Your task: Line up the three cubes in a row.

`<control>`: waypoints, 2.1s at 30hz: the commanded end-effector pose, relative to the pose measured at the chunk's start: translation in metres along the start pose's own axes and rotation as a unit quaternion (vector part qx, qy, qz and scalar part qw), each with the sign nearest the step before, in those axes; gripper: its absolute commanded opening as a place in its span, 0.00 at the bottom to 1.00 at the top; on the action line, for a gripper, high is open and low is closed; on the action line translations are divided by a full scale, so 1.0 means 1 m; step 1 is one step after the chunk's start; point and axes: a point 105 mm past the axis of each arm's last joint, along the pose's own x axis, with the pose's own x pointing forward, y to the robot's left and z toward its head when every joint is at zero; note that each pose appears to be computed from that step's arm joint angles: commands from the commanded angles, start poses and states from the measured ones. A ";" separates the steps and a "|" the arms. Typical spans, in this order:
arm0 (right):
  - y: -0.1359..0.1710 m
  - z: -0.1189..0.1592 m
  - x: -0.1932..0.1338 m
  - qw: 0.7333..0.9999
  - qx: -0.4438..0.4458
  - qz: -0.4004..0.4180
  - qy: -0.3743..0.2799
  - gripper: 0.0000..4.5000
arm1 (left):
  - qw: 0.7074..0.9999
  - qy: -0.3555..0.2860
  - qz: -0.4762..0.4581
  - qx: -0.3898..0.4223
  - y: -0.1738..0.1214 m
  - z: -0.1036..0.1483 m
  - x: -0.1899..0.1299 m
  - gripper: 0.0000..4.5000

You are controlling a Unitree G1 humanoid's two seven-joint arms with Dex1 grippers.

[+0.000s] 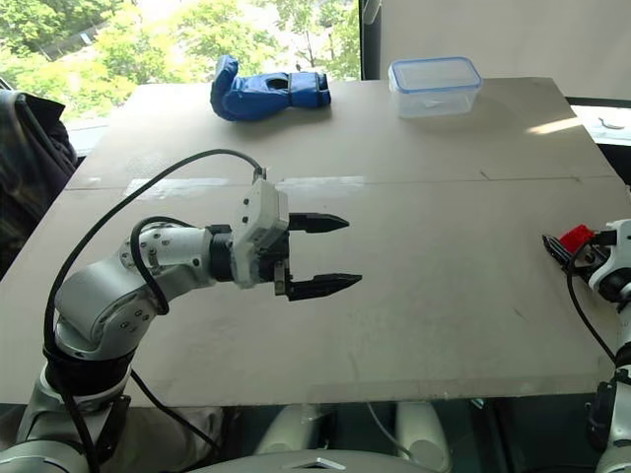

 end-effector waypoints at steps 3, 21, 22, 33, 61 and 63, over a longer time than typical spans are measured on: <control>-0.009 0.017 -0.009 0.999 -0.023 0.026 0.000 1.00 | 1.000 -0.004 -0.013 0.027 -0.005 0.007 0.001 0.99; -0.002 0.022 -0.009 0.996 -0.044 0.075 0.011 0.71 | 1.000 0.003 -0.013 0.027 -0.007 0.001 0.001 1.00; -0.002 0.022 -0.009 0.996 -0.045 0.071 0.009 0.60 | 1.000 0.003 -0.013 0.027 -0.007 0.001 0.001 1.00; 0.036 0.026 0.005 0.994 -0.046 0.090 -0.043 0.28 | 1.000 0.008 -0.002 0.026 -0.004 -0.005 -0.002 1.00; 0.240 0.017 -0.005 0.999 -0.026 -0.012 -0.031 0.28 | 0.995 0.078 0.030 0.060 0.022 -0.040 -0.036 1.00; 0.240 0.015 -0.005 0.999 -0.023 -0.012 -0.025 0.28 | 0.995 0.078 0.029 0.059 0.021 -0.041 -0.036 1.00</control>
